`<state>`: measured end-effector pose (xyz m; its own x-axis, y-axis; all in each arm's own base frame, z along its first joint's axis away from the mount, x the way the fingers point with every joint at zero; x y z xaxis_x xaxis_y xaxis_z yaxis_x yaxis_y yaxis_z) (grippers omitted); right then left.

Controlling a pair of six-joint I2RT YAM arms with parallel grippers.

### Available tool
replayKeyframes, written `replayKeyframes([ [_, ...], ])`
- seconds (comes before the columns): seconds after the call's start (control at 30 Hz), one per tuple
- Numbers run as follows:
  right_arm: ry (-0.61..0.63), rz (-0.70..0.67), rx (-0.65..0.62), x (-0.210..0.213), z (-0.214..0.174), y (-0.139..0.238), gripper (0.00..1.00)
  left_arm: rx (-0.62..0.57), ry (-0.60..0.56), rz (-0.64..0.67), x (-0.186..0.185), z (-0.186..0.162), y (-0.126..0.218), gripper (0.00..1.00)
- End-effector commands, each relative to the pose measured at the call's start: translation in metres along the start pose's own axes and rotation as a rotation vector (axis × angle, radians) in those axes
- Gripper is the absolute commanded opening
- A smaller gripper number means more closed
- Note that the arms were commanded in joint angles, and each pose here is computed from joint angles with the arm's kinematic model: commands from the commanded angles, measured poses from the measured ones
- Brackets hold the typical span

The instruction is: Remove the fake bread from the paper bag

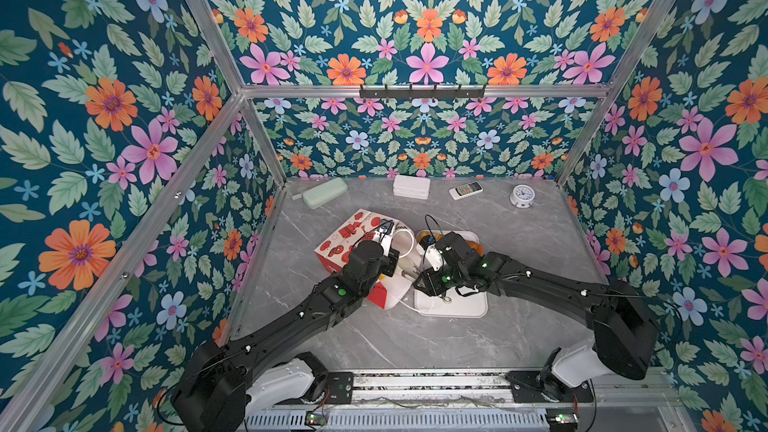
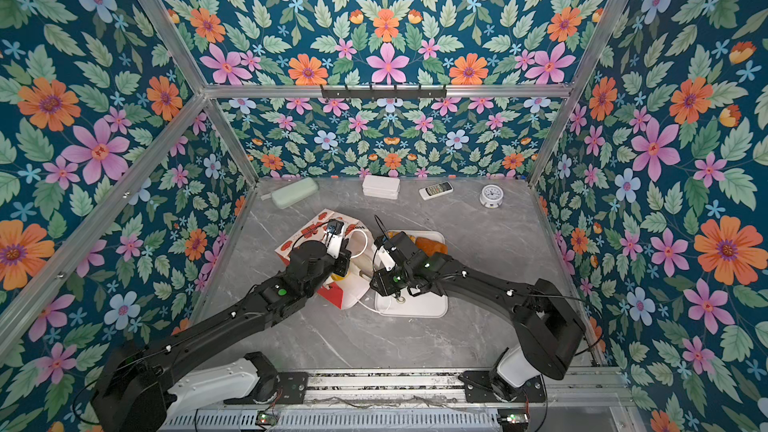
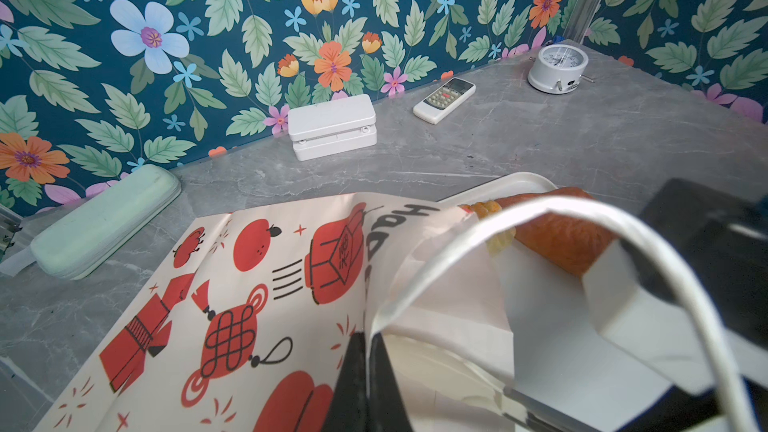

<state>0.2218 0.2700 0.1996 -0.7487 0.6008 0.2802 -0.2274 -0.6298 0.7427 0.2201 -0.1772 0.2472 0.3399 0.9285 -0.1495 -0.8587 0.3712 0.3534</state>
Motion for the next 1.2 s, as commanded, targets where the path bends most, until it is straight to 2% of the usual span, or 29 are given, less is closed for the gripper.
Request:
replayKeyframes([
  [0.0, 0.012, 0.024, -0.039, 0.002, 0.01, -0.004, 0.52, -0.036, 0.018, -0.012, -0.001, 0.005, 0.0, 0.01],
  [0.37, 0.0, 0.047, 0.006, 0.0, 0.009, -0.016, 0.55, -0.025, 0.017, -0.027, -0.004, 0.001, -0.006, 0.01],
  [0.73, -0.007, 0.06, 0.106, -0.004, 0.003, -0.039, 0.54, -0.025, 0.017, -0.032, -0.006, 0.003, -0.008, 0.01],
  [1.17, -0.002, 0.062, 0.111, -0.004, 0.002, -0.039, 0.34, -0.03, 0.016, -0.032, -0.005, 0.003, -0.007, 0.01],
])
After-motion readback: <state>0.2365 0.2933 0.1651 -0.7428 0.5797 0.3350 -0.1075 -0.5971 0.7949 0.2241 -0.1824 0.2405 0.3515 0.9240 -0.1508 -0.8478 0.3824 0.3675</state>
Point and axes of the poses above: each gripper's point midway between its finger pads, its own y axis back along the fingers, its own x axis along the line the jaws close on, z = x × y, the point moved 10 cm from there along y, back along the fingers, and after that the axes turned 14 degrees about y, right-handed, at the moved point
